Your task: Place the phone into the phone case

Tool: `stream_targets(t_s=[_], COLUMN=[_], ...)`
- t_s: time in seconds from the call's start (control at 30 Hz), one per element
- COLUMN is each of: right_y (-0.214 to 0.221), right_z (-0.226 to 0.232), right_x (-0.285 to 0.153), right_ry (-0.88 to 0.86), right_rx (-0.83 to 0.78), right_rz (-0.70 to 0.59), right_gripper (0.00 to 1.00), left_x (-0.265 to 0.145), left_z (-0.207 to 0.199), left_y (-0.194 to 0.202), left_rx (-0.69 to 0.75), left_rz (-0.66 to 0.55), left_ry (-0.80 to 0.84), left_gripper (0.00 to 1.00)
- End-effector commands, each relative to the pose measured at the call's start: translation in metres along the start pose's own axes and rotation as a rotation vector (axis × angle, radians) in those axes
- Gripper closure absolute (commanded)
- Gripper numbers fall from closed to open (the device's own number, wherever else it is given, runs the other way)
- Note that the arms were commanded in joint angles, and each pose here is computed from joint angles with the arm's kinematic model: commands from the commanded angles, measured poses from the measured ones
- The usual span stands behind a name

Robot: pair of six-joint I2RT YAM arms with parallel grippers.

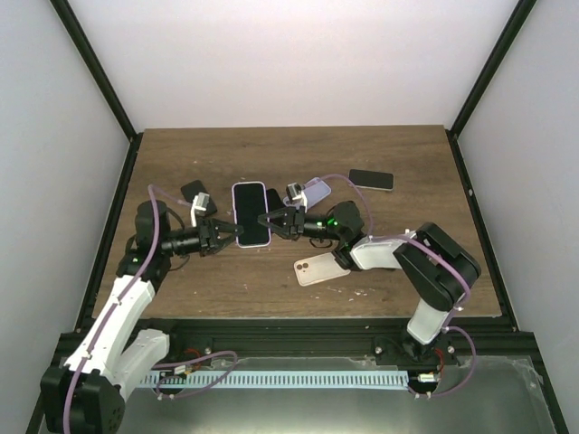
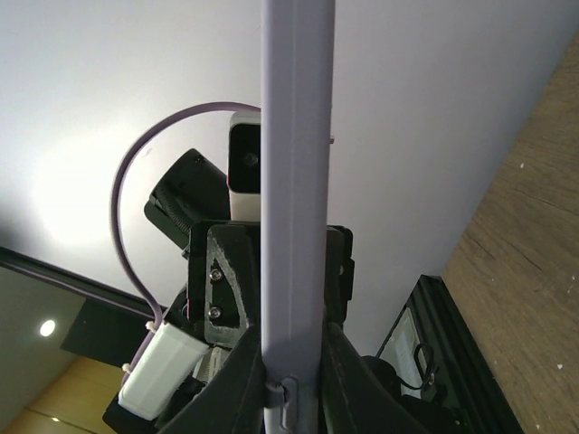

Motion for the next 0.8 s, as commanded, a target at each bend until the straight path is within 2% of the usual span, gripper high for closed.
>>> stream_targets(t_s=[0.0, 0.1, 0.23, 0.37, 0.63, 0.77], right_y=[-0.019, -0.012, -0.004, 0.0, 0.009, 0.011], right_z=[0.029, 0.029, 0.028, 0.029, 0.022, 0.017], right_x=[0.006, 0.002, -0.002, -0.006, -0.004, -0.006], right_ry=[-0.08, -0.079, -0.049, -0.025, 0.012, 0.041], right_rx=[-0.147, -0.153, -0.166, -0.191, -0.2, -0.186], right_rz=[-0.012, 0.026, 0.069, 0.087, 0.148, 0.141], right_gripper=[0.9, 0.89, 0.87, 0.86, 0.81, 0.81], left_x=[-0.003, -0.004, -0.004, 0.0, 0.003, 0.002], left_z=[-0.015, -0.023, -0.03, -0.028, -0.025, -0.021], left_y=[-0.004, -0.008, -0.017, -0.026, -0.035, -0.036], left_rx=[0.039, 0.051, 0.077, 0.088, 0.104, 0.1], left_rz=[-0.032, -0.056, -0.098, -0.114, -0.126, -0.139], left_ry=[0.017, 0.027, 0.008, -0.035, -0.071, -0.108], left_gripper=[0.59, 0.53, 0.54, 0.64, 1.0, 1.0])
Point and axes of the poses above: each gripper's point midway between its finger pads, its own x axis out along the fingers, its own z axis along the line the jaws close on, y = z × x, the point moved 8 cm from there along -x, back along the fingers, and after that the axes turned 14 degrees about -x, right-handed, at the moved point
